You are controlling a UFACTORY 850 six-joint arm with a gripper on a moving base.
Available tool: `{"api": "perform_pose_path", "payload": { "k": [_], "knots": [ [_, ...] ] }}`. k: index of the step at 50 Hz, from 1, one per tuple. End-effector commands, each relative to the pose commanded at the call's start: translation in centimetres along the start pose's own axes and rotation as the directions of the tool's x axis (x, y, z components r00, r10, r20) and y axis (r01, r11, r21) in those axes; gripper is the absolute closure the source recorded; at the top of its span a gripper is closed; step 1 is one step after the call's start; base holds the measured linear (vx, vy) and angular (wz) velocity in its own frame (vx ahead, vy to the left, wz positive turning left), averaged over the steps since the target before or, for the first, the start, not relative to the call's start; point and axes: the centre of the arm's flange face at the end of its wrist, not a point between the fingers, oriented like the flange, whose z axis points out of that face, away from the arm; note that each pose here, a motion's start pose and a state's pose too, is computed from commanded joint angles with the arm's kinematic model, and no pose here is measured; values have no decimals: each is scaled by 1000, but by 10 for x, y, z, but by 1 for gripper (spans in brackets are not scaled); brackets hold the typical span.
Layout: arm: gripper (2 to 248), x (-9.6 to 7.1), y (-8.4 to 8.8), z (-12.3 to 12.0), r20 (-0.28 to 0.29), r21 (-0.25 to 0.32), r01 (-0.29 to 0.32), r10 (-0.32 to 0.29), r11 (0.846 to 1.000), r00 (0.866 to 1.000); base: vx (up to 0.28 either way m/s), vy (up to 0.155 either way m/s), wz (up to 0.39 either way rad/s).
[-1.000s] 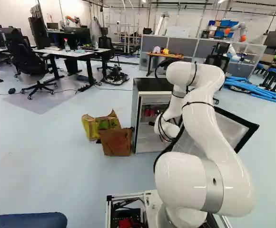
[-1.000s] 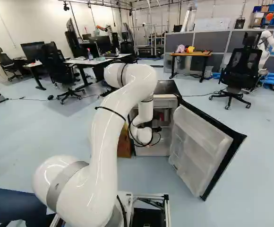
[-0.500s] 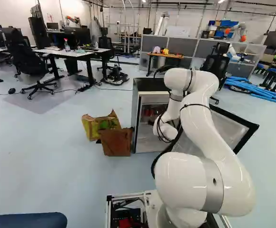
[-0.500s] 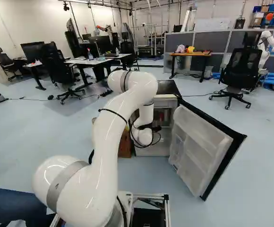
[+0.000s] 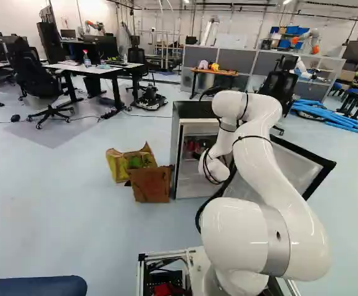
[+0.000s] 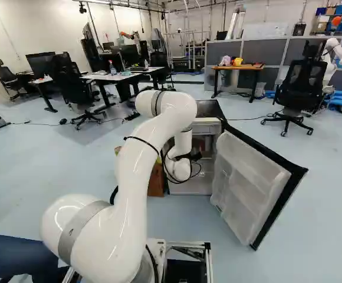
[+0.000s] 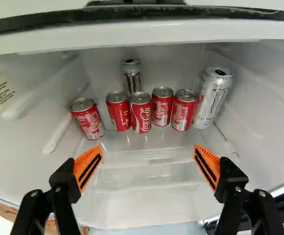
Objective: Grab a drink from the fridge
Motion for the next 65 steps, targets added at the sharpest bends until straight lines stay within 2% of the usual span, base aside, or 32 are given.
{"api": "perform_pose_path", "payload": {
  "k": [16, 33, 65],
  "knots": [
    [3, 0, 11, 12, -20, -14, 0, -1, 1000, 1000, 0, 0, 0],
    [3, -19, 23, 33, -34, -28, -1, 0, 1000, 999, 0, 0, 0],
    [3, -19, 40, 61, -85, -45, 6, -10, 999, 996, 0, 0, 0]
  ]
}}
